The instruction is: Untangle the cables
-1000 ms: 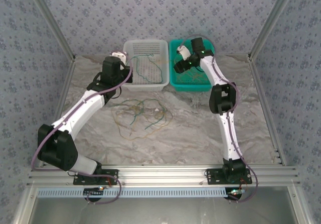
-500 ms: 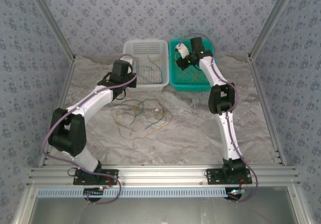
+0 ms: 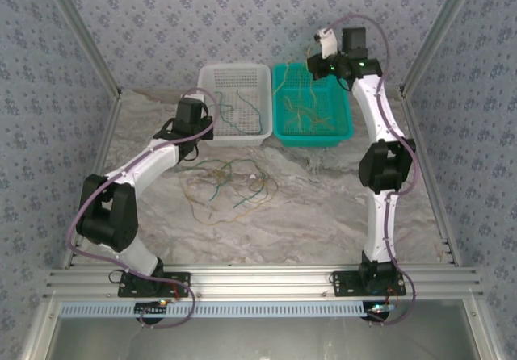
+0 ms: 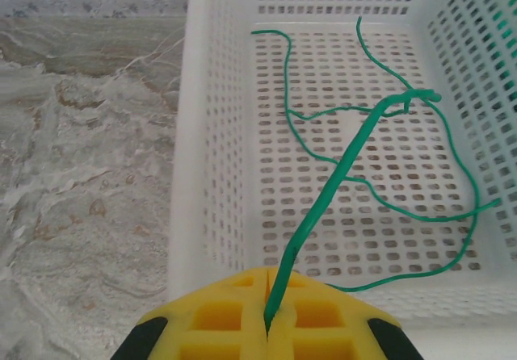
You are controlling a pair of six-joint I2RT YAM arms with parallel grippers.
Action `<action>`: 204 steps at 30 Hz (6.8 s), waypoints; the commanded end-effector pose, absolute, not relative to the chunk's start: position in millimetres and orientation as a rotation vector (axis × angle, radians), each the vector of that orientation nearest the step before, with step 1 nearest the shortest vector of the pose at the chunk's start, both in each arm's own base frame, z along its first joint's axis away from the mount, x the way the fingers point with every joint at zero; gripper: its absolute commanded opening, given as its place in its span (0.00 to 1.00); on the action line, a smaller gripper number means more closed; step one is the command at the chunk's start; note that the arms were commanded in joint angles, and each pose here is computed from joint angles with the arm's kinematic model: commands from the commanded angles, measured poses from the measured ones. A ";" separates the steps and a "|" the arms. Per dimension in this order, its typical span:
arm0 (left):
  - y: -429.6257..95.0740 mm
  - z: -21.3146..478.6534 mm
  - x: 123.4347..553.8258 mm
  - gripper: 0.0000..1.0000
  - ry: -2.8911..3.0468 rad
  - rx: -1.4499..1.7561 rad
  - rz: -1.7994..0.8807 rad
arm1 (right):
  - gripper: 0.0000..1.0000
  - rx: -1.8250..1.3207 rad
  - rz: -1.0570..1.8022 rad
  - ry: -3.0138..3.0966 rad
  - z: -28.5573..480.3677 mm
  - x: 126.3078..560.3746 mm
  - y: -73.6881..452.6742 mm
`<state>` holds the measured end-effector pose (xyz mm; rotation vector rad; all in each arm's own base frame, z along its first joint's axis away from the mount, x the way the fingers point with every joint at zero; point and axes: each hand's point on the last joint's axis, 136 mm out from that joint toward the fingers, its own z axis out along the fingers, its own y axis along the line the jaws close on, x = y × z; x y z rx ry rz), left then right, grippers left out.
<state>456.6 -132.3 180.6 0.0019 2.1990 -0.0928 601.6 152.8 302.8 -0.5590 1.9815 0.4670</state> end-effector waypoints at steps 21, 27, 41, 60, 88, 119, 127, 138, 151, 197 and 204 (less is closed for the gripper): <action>-162.8 112.4 508.2 0.04 2.272 0.008 -0.057 | 0.00 -0.222 0.270 2.202 264.8 589.6 101.8; -177.9 112.7 508.1 0.33 2.277 0.057 -0.053 | 0.00 -0.147 0.271 2.290 228.1 594.1 92.5; -157.9 234.4 456.3 0.60 2.083 0.053 -0.113 | 0.00 -0.082 0.303 2.383 194.6 603.2 85.4; -137.9 211.6 369.7 0.63 2.096 -0.013 -0.171 | 0.54 -0.187 0.225 2.460 152.4 595.4 125.1; -200.9 93.3 277.9 0.61 2.457 0.337 -0.402 | 0.72 -0.510 0.539 2.057 124.9 334.1 257.6; -293.0 85.7 279.2 0.00 2.388 0.742 -0.492 | 0.74 -0.358 0.348 1.945 144.3 337.2 207.3; -283.8 167.2 272.7 0.00 2.169 0.722 -0.589 | 0.75 -0.372 0.388 1.871 175.0 331.0 207.2; -247.3 274.3 258.0 0.00 1.805 0.600 -0.798 | 0.77 -0.439 0.622 1.743 235.0 312.3 201.5; -228.7 404.9 238.9 0.00 1.520 0.593 -0.926 | 0.81 -0.445 0.620 1.657 268.8 309.8 196.1; -263.5 274.8 227.2 0.00 1.617 0.903 -0.856 | 0.89 -0.416 1.426 2.182 314.4 339.8 308.1; -268.9 270.8 227.0 0.00 1.617 0.912 -0.855 | 0.68 -0.558 1.483 2.343 293.7 322.6 341.0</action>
